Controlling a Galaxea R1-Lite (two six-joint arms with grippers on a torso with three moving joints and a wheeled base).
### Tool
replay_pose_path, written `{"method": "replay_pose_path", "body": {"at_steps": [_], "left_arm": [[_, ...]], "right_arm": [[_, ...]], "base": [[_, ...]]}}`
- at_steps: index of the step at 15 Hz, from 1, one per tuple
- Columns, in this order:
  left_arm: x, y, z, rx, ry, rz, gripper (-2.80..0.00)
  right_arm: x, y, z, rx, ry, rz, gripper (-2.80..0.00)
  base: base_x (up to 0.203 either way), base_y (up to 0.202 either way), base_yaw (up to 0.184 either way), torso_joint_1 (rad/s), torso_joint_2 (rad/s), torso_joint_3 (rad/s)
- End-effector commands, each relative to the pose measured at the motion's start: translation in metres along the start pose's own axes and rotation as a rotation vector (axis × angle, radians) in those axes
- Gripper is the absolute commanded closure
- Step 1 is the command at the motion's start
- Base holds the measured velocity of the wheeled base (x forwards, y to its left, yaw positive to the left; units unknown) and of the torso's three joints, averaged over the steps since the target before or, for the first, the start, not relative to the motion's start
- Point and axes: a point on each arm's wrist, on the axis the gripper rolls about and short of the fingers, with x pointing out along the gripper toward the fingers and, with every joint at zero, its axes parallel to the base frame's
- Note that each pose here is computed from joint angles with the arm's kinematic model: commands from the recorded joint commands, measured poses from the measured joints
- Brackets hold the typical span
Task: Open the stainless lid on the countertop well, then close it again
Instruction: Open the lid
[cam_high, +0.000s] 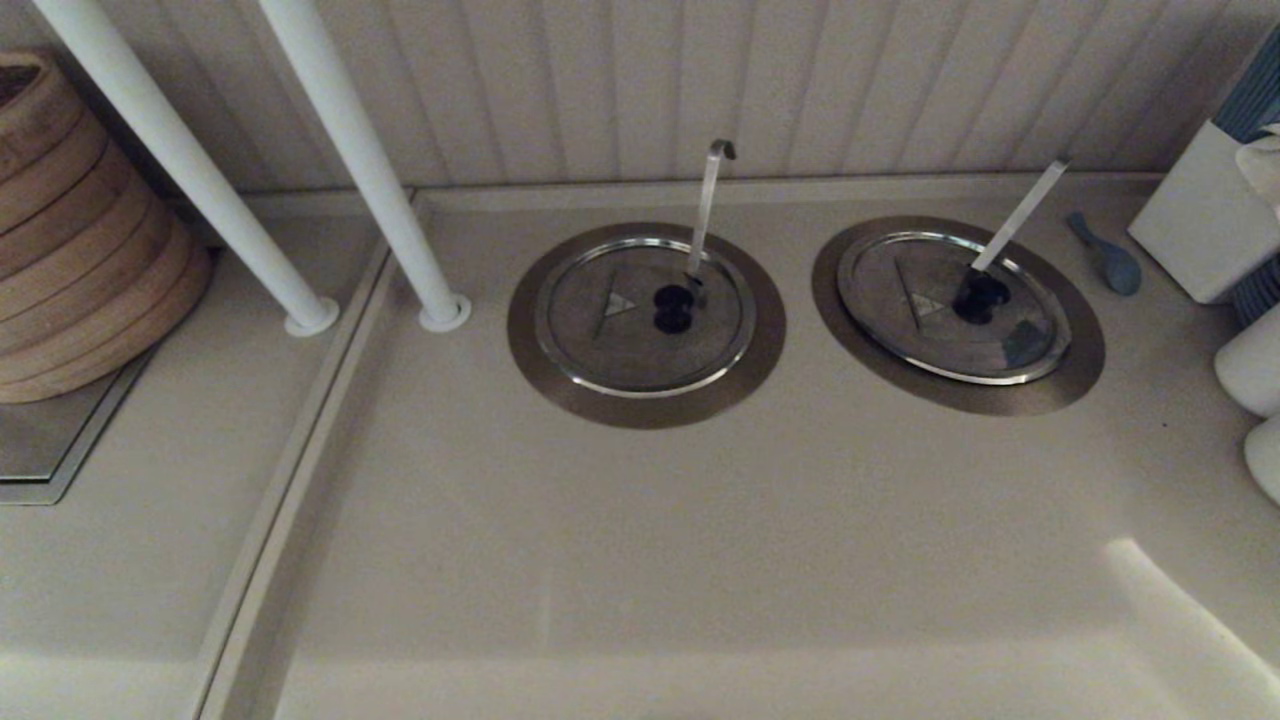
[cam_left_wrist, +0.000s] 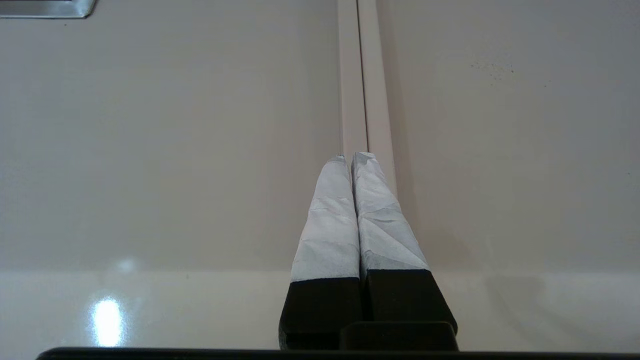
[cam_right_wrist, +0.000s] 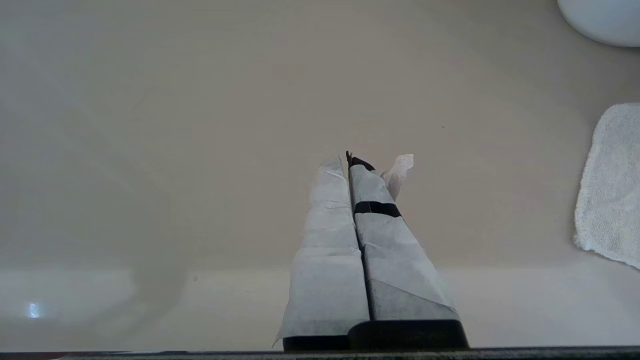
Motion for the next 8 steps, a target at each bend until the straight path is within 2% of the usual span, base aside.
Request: {"method": "replay_pose_path", "body": {"at_steps": [1, 3, 4, 6, 8], "left_arm": [[0.0, 0.0, 0.0, -0.001, 0.001, 0.0, 0.0], [0.0, 0.0, 0.0, -0.001, 0.001, 0.0, 0.0], [0.0, 0.0, 0.0, -0.001, 0.001, 0.0, 0.0], [0.0, 0.0, 0.0, -0.001, 0.001, 0.001, 0.0], [0.0, 0.0, 0.0, -0.001, 0.001, 0.0, 0.0]], "right_arm": [[0.0, 0.0, 0.0, 0.003, -0.001, -0.002, 0.0], [0.0, -0.001, 0.003, 0.001, -0.02, -0.028, 0.0], [-0.004, -0.001, 0.015, 0.003, -0.07, -0.039, 0.0], [-0.017, -0.002, 0.055, 0.001, -0.156, -0.037, 0.0], [-0.011, -0.002, 0.093, 0.01, -0.111, -0.015, 0.0]], "base": [[0.0, 0.0, 0.0, 0.0, 0.0, 0.0], [0.0, 0.0, 0.0, 0.0, 0.0, 0.0], [0.0, 0.0, 0.0, 0.0, 0.0, 0.0], [0.0, 0.0, 0.0, 0.0, 0.0, 0.0], [0.0, 0.0, 0.0, 0.0, 0.0, 0.0]]}}
